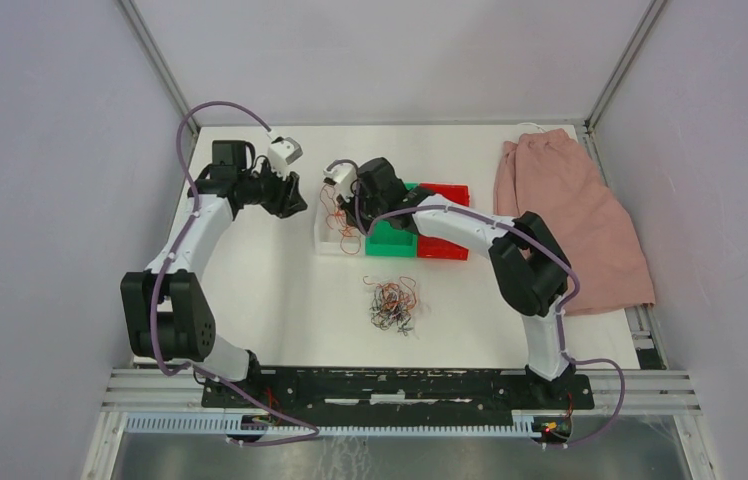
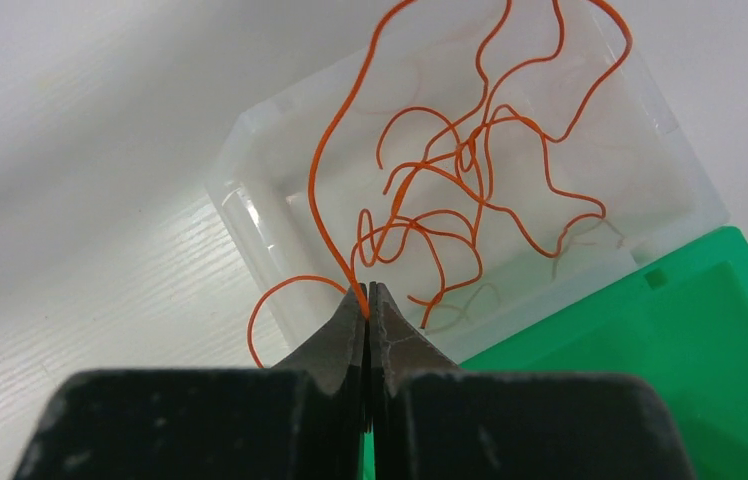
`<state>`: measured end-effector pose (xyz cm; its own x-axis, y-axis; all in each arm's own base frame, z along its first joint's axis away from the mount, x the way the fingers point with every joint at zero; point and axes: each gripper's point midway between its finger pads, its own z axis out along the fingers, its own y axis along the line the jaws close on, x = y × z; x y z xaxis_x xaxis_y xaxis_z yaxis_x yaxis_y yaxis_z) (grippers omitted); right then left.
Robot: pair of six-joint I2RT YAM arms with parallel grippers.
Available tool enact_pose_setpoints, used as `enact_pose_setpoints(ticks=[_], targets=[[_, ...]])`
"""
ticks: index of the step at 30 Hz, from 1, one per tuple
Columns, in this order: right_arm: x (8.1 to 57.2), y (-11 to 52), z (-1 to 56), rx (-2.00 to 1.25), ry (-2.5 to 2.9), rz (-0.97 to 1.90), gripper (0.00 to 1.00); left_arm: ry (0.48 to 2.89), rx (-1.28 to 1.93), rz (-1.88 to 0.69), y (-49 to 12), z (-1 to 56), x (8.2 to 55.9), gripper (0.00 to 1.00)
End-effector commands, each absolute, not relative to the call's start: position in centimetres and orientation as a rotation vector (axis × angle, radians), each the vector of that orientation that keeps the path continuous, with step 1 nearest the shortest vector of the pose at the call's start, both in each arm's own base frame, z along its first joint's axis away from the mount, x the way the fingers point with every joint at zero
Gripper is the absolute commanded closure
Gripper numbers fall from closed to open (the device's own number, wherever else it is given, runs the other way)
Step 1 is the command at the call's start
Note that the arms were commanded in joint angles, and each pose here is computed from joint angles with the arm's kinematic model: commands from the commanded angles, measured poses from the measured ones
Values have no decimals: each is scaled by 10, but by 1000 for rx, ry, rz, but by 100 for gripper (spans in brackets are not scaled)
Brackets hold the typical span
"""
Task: Untangle the cables
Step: Place the cable in the bin.
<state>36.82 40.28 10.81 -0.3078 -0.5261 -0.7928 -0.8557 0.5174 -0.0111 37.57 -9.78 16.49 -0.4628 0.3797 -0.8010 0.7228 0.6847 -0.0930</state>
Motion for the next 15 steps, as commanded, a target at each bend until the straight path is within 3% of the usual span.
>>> enact_pose_setpoints(ticks=[1, 5, 15], targets=[[385, 423, 123, -997, 2018, 619, 98, 1993, 787, -522, -103, 195, 393, 53], [393, 428, 112, -951, 2082, 595, 92, 1984, 762, -471, -97, 199, 397, 56], [421, 430, 91, -823, 2117, 417, 91, 1932, 785, -421, -94, 214, 386, 66]])
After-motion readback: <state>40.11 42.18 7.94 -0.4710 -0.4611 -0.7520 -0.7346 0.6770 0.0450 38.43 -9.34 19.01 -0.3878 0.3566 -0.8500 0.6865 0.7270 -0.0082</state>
